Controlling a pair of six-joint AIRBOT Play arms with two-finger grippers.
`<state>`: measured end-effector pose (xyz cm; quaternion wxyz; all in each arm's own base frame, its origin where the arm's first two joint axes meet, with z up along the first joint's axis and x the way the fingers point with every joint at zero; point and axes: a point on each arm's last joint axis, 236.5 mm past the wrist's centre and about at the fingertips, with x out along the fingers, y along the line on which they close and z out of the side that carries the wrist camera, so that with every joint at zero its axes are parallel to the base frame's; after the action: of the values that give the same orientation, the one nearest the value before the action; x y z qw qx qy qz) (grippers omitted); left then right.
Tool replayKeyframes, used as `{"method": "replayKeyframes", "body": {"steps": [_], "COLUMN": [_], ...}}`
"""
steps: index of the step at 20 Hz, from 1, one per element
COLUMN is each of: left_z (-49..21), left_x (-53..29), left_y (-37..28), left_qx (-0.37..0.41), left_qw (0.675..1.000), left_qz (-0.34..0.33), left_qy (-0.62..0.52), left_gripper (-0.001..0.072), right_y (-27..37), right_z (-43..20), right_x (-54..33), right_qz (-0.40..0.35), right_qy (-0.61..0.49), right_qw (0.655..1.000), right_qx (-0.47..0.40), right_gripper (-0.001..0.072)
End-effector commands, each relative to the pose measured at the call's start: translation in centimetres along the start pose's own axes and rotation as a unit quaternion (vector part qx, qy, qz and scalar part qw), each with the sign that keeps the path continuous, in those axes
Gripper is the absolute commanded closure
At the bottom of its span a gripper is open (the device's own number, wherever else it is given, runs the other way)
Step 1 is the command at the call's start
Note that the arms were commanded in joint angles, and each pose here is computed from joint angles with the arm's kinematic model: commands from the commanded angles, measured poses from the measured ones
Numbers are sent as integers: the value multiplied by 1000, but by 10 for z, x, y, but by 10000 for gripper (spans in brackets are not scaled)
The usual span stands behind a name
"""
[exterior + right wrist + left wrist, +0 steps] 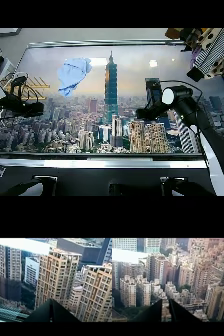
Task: Fold the clothes and pants, and hang the long-sleeved shirts on hangers.
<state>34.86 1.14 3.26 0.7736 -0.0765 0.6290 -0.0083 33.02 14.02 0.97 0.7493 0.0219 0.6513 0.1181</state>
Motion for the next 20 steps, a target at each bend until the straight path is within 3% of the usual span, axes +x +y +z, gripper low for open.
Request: {"method": "replayKeyframes", "body": {"steps": [1, 2, 3, 7, 11, 19, 20], "left_z": [26, 45, 68, 163, 217, 256, 253], "left_x": [-3, -9, -19, -23, 60, 164, 171], "left_y": [0, -6, -15, -26, -34, -51, -51], "left_qx": [-57, -63, -62, -70, -63, -61, -61], "left_qw": [997, 995, 991, 978, 983, 981, 982], "left_qz": [-2, -16, -32, -43, -45, -51, -50], "left_qy": [-49, -79, -114, -194, -165, -176, -170], "left_gripper": [435, 187, 7, 3, 3, 3, 49], "right_y": [1, 2, 3, 3, 3, 3, 4], "right_z": [6, 8, 10, 15, 15, 15, 15], "right_x": [0, 0, 0, 0, 0, 0, 0], "right_qz": [1, 4, 5, 6, 6, 6, 7], "right_qy": [-13, -17, -21, -31, -31, -31, -31], "right_qw": [1000, 1000, 1000, 1000, 1000, 999, 999], "right_qx": [0, 0, 1, 0, 1, 1, 0], "right_gripper": [679, 679, 679, 679, 679, 679, 679]}}
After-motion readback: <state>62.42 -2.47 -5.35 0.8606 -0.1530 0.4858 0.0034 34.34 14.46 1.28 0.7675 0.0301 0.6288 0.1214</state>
